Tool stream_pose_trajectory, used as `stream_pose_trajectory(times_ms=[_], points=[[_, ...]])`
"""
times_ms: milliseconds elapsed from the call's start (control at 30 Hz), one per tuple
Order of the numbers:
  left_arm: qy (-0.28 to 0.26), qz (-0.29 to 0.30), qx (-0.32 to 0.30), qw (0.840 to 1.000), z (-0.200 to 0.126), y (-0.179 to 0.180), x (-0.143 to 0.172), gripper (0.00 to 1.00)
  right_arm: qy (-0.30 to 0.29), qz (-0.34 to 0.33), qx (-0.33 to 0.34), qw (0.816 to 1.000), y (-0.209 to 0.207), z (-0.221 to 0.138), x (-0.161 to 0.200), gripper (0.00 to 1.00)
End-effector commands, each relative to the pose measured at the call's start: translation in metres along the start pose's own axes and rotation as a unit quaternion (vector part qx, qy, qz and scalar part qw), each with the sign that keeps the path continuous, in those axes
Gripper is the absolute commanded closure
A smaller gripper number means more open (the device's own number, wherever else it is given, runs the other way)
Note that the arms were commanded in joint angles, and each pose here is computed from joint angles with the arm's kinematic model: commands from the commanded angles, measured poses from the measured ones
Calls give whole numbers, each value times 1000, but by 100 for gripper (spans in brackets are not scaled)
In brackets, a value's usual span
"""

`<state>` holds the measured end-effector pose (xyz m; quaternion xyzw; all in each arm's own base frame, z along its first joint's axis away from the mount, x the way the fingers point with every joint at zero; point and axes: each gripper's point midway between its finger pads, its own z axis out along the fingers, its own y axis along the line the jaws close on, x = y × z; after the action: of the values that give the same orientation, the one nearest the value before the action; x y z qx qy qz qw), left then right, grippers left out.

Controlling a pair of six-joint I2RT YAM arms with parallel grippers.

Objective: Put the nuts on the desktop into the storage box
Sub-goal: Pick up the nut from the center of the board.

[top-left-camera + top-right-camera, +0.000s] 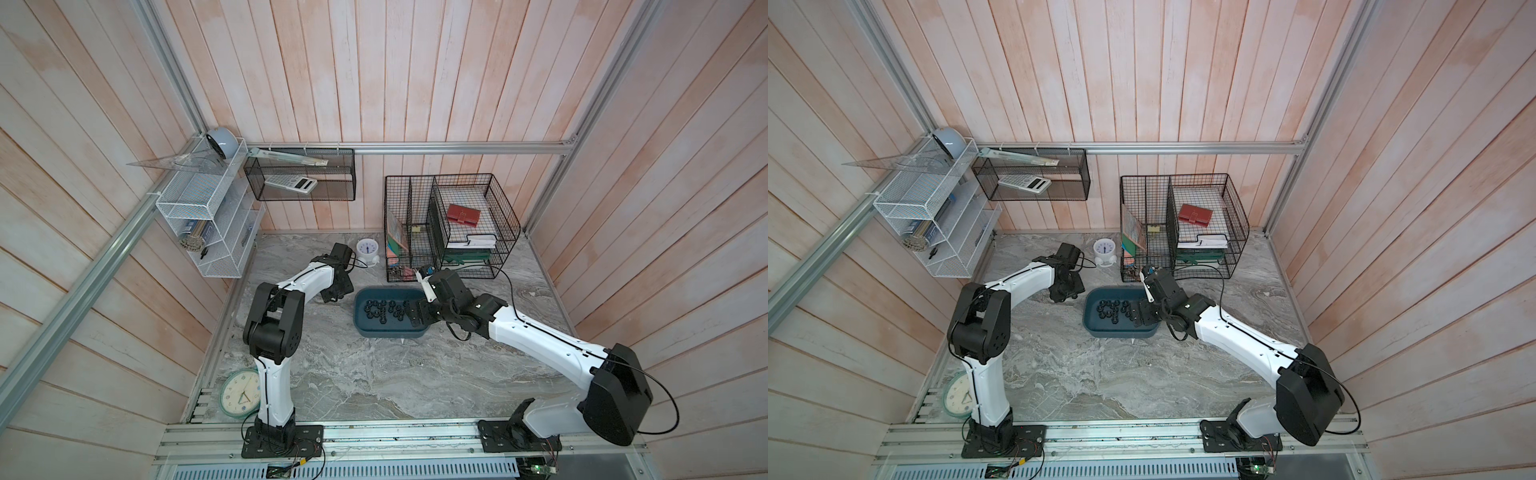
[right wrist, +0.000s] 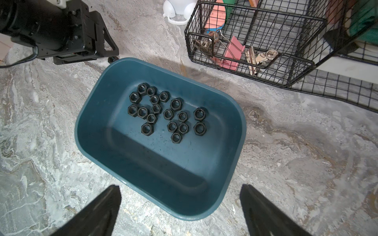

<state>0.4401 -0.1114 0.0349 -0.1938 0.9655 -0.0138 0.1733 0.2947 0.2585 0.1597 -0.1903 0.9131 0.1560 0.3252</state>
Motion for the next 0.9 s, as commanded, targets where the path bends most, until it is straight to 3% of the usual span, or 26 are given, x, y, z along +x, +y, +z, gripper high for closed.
stream_pose_trajectory(times_ms=[0,267,367,433,467,867], points=[[2,-2,10,1000,8,-6,-6,40,-3,-6,9,1000,0,-1,-7,2],[12,-6,15,1000,18,-7,-3,55,-2,-5,15,1000,-1,-1,-6,2],[12,-5,18,1000,18,-8,-2,67,-1,-4,15,1000,-2,-1,-6,2],[15,-3,20,1000,17,-8,-1,83,-2,-3,16,1000,-2,-1,-6,2],[14,-3,19,1000,16,-7,-1,85,-2,-2,16,1000,-2,-2,-6,2],[-28,10,48,998,-42,-17,-14,84,-8,17,29,999,-10,-7,1,2]])
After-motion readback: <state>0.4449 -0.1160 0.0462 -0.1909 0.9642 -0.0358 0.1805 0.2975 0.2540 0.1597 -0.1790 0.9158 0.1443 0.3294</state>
